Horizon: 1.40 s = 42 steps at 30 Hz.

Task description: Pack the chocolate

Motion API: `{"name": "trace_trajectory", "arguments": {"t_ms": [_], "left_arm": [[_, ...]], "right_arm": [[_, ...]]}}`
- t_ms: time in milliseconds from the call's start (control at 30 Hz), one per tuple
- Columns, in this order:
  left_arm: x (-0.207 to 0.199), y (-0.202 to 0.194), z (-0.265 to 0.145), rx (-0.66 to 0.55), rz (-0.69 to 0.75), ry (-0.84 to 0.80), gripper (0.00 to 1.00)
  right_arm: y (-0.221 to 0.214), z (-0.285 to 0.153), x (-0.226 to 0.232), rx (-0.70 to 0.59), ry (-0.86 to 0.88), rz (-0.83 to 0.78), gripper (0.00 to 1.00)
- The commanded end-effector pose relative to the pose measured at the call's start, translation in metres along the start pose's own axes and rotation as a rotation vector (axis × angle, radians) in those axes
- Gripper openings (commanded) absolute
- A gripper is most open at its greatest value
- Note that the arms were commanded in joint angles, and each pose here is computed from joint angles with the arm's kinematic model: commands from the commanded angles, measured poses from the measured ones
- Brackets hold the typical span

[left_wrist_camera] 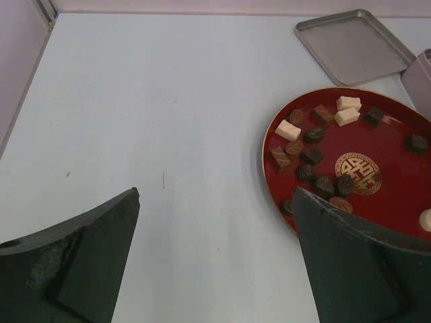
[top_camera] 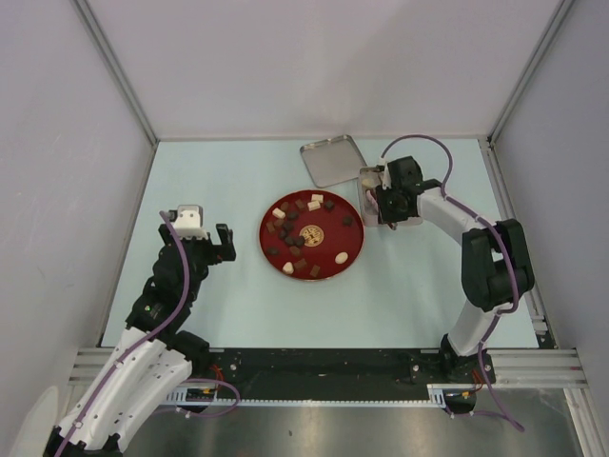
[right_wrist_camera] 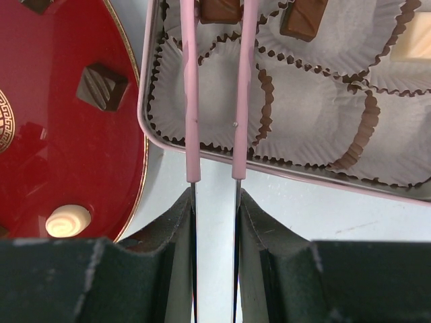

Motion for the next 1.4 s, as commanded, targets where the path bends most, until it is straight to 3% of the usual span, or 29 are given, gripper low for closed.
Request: {"name": "trace_trajectory", "arguments": {"t_ms": [0,433,1033,1367], "left_arm": [[-0.001,0.001,0.0,-0.015,0.009,-0.014,1.0],[-0.001,0.002,0.0,-0.016,0.008,-0.013,1.0],[-0.001,0.002,-0.001,-0.021,0.006,-0.022,1.0],[-0.002,0.003,-0.001,-0.023,0.003,-0.025,1.0]], "right_arm": [[0.017,0.001,0.001,-0.077,0.014,0.011,0.16],[0.019,-0.001,0.002,-0.091,0.016,0.01,0.37],[0.016,-0.061,0.035,-0.132,-0.006,-0.086,0.4],[-0.009,-0.07,0.096,-0.065,0.054,-0.3,0.43]]}}
Point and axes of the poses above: each gripper's point midway between its finger pads, its own z axis out along the fingers, its own x axis along the line the jaws close on, y = z × x, the point moved 10 cm from there along -z, back along the fingers, and after that the axes turned 3 degrees about -z, right-handed, at the moved point
